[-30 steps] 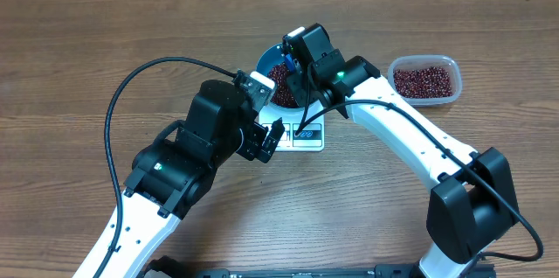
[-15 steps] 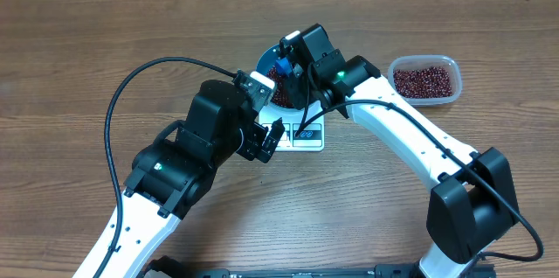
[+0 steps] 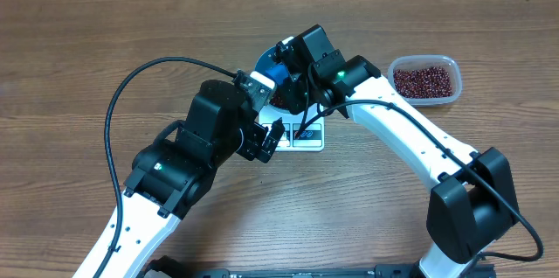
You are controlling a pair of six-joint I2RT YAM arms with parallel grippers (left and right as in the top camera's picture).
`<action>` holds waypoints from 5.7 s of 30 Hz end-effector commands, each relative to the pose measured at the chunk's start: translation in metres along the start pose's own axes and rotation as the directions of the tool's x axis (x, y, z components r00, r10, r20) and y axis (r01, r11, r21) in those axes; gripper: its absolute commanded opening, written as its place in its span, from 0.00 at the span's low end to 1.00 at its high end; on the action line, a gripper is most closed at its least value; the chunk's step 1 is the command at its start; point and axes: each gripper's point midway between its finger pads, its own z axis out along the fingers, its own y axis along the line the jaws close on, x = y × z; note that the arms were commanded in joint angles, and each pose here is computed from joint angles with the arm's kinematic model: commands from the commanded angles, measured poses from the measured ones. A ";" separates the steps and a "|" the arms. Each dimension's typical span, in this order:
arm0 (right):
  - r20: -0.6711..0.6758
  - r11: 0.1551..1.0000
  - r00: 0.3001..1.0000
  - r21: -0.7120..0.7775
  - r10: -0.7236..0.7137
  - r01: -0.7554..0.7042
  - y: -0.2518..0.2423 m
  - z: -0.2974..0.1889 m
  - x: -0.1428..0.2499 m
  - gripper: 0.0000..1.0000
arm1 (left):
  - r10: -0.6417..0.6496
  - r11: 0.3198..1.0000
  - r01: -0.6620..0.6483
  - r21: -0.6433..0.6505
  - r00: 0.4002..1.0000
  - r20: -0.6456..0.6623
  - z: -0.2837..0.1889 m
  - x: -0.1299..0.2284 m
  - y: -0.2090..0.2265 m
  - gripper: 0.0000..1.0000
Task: Scoop item into bowl and weigh 150g on scale
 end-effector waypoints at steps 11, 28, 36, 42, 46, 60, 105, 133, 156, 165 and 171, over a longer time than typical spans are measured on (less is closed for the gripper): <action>0.004 0.995 0.997 -0.066 0.080 -0.079 -0.011 -0.003 -0.001 0.04 | -0.009 1.000 0.009 -0.010 1.000 0.001 0.000 0.000 0.003 0.99; 0.029 0.923 0.977 -0.336 0.212 -0.190 -0.025 -0.027 -0.011 0.04 | -0.009 1.000 0.009 -0.009 1.000 0.001 0.000 0.000 0.003 0.99; 0.043 0.873 0.961 -0.431 0.272 -0.228 -0.039 -0.042 -0.014 0.04 | -0.009 1.000 0.009 -0.010 1.000 0.001 0.000 0.000 0.003 1.00; 0.048 0.863 0.956 -0.445 0.289 -0.238 -0.045 -0.046 -0.015 0.04 | -0.009 1.000 0.009 -0.010 1.000 0.001 0.000 0.000 0.003 1.00; 0.049 0.864 0.956 -0.443 0.288 -0.238 -0.045 -0.046 -0.015 0.04 | -0.009 1.000 0.009 -0.009 1.000 0.001 0.000 0.000 0.003 1.00; 0.051 0.905 0.954 -0.336 0.294 -0.261 -0.066 -0.039 -0.009 0.04 | -0.009 1.000 0.009 -0.010 1.000 0.001 0.000 0.000 0.003 0.99; 0.053 0.868 0.943 -0.411 0.329 -0.279 -0.068 -0.055 -0.014 0.04 | -0.009 1.000 0.009 -0.009 1.000 0.001 0.000 0.000 0.003 0.99; 0.175 0.945 0.955 -0.269 0.239 -0.187 -0.051 -0.114 -0.037 0.04 | -0.009 1.000 0.009 -0.010 1.000 0.001 0.000 0.000 0.003 0.99; 0.190 0.990 0.973 0.009 0.133 -0.137 -0.049 -0.105 -0.039 0.04 | -0.009 1.000 0.009 -0.009 1.000 0.001 0.000 0.000 0.003 0.99; 0.188 0.989 0.973 0.027 0.136 -0.144 -0.052 -0.104 -0.038 0.04 | -0.009 1.000 0.009 -0.009 1.000 0.001 0.000 0.000 0.003 0.99; 0.196 0.986 0.969 0.046 0.149 -0.161 -0.056 -0.105 -0.039 0.04 | -0.009 1.000 0.009 -0.010 1.000 0.001 0.000 0.000 0.003 1.00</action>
